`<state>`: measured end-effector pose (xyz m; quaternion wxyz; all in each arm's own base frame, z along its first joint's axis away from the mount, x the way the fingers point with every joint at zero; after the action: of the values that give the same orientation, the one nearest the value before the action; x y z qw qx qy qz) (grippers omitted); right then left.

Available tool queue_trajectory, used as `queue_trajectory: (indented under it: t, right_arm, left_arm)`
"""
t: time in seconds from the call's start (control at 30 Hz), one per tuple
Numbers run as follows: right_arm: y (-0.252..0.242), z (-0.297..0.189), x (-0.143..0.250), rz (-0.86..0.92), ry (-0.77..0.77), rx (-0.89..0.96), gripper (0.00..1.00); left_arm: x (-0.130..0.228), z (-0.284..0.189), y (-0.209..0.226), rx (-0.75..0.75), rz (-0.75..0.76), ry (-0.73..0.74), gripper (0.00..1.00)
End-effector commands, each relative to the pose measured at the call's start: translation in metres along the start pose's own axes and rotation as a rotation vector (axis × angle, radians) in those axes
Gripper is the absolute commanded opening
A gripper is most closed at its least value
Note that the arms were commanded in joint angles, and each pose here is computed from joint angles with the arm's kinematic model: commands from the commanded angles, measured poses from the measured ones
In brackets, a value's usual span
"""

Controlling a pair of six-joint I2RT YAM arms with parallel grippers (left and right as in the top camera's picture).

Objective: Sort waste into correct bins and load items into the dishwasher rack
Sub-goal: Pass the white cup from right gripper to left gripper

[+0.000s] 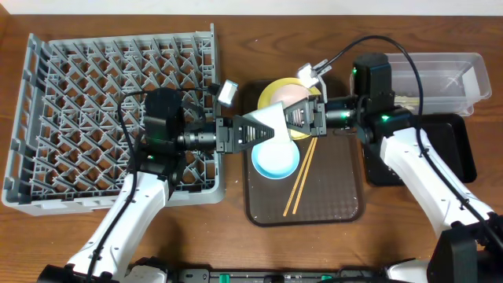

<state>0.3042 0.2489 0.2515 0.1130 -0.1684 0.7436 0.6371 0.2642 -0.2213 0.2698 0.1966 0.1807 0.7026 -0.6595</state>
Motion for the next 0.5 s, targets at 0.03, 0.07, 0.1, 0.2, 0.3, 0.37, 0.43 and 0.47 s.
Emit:
queue_trajectory:
  t: [0.03, 0.07, 0.1, 0.2, 0.3, 0.37, 0.43, 0.47]
  right_arm:
    - [0.0057, 0.0079, 0.0066, 0.011, 0.040, -0.036, 0.01]
    - [0.0057, 0.0081, 0.0066, 0.010, 0.040, -0.036, 0.01]
    - [0.0050, 0.0081, 0.0062, 0.010, 0.037, -0.032, 0.01]
    - [0.0018, 0.0081, 0.0040, 0.010, 0.024, -0.012, 0.01]
    - [0.0008, 0.0079, 0.0028, 0.007, 0.018, -0.005, 0.01]
    - [0.0008, 0.0079, 0.0029, 0.008, 0.019, -0.005, 0.01]
    - [0.0007, 0.0079, 0.0030, 0.008, 0.019, -0.005, 0.01]
    - [0.0007, 0.0080, 0.0032, 0.009, 0.020, -0.005, 0.01]
  left_arm:
    - [-0.0060, 0.0005, -0.0083, 0.014, 0.040, -0.008, 0.86]
    - [-0.0064, 0.0005, -0.0088, 0.015, 0.045, -0.009, 0.86]
    - [-0.0065, 0.0005, -0.0090, 0.016, 0.038, -0.009, 0.86]
    - [-0.0060, 0.0005, -0.0094, 0.018, 0.013, -0.005, 0.82]
    - [-0.0060, 0.0005, -0.0094, 0.018, 0.010, -0.005, 0.77]
    - [-0.0060, 0.0005, -0.0094, 0.018, 0.010, -0.005, 0.72]
    - [-0.0067, 0.0004, -0.0087, 0.015, 0.010, -0.009, 0.66]
    - [-0.0076, 0.0004, -0.0082, 0.011, 0.011, -0.015, 0.66]
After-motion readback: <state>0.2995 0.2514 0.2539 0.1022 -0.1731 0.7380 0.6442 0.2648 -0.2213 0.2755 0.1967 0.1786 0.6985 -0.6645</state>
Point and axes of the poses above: each gripper's point midway between its finger pads, its own z axis out along the fingers, its own y axis along the line the jaws close on, x = y × z, the point moved 1 cm from there along -z, back along the fingers, and after that the axes turned 10 degrees about z, right-handed, at the moved point
